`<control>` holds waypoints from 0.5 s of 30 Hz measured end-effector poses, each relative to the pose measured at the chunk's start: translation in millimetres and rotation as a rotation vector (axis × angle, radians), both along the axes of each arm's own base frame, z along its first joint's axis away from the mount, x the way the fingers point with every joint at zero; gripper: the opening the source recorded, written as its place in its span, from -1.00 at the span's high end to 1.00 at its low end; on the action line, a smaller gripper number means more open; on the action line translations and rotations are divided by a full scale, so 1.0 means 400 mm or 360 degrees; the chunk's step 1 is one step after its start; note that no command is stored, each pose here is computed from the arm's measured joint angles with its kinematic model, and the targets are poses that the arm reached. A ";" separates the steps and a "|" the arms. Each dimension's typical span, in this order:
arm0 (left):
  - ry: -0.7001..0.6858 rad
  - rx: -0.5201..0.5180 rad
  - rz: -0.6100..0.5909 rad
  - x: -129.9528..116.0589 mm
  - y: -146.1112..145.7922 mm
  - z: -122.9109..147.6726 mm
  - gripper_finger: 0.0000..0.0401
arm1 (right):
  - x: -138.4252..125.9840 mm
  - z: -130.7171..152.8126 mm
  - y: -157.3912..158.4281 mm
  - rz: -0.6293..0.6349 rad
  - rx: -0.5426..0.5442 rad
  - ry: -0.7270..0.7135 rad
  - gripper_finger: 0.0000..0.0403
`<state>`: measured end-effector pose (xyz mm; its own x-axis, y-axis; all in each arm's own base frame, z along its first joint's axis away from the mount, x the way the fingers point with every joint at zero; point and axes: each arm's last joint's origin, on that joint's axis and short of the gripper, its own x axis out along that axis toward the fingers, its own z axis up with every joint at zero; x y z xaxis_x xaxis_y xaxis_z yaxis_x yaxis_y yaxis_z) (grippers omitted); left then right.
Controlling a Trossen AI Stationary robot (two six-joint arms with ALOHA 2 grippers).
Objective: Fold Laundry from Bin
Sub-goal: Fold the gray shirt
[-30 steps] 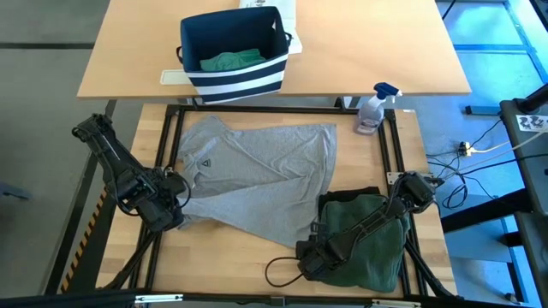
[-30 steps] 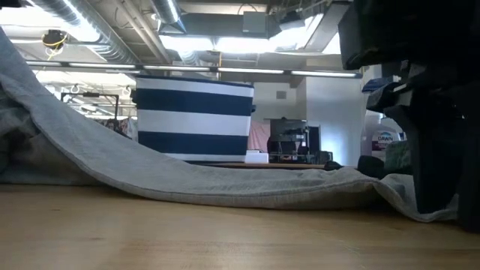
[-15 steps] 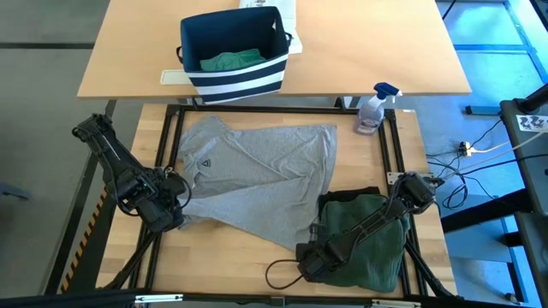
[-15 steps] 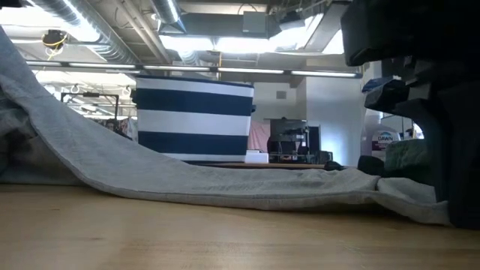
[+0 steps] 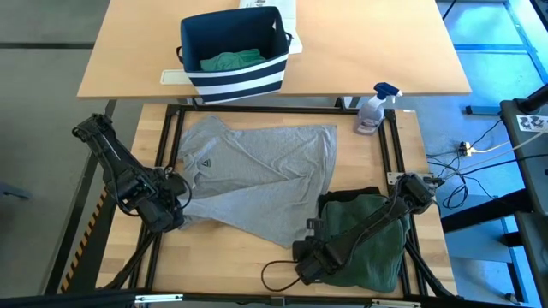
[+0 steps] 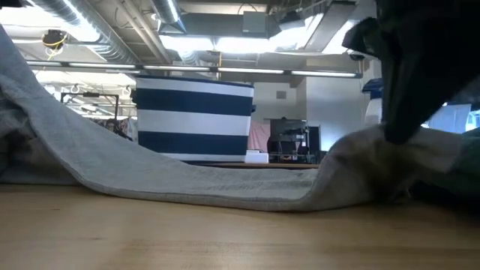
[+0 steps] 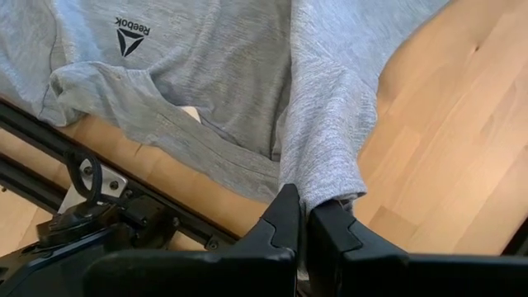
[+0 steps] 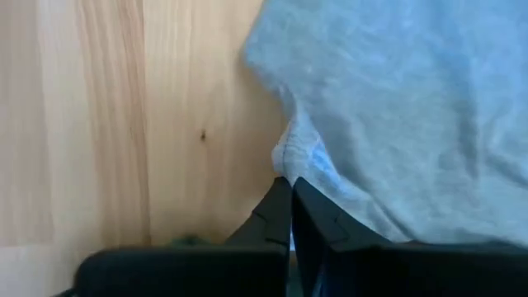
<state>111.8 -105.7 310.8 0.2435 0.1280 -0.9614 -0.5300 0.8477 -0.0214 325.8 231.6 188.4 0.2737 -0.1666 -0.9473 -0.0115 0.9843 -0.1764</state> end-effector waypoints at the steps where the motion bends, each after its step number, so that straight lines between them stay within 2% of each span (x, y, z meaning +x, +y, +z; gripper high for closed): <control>1: -0.0002 -0.0002 -0.0001 0.000 -0.001 0.000 1.00 | 0.002 0.005 0.000 0.0009 -0.0012 -0.0010 0.99; 15: -0.0015 -0.0014 -0.0011 0.003 -0.003 0.000 1.00 | 0.030 0.024 -0.014 0.0031 -0.0039 -0.0093 1.00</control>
<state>113.1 -107.1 310.7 0.2536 0.1181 -0.9601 -0.5238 0.8512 -0.0337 337.7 225.8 198.1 0.3317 -0.1834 -0.9254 -0.0199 0.9793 -0.2012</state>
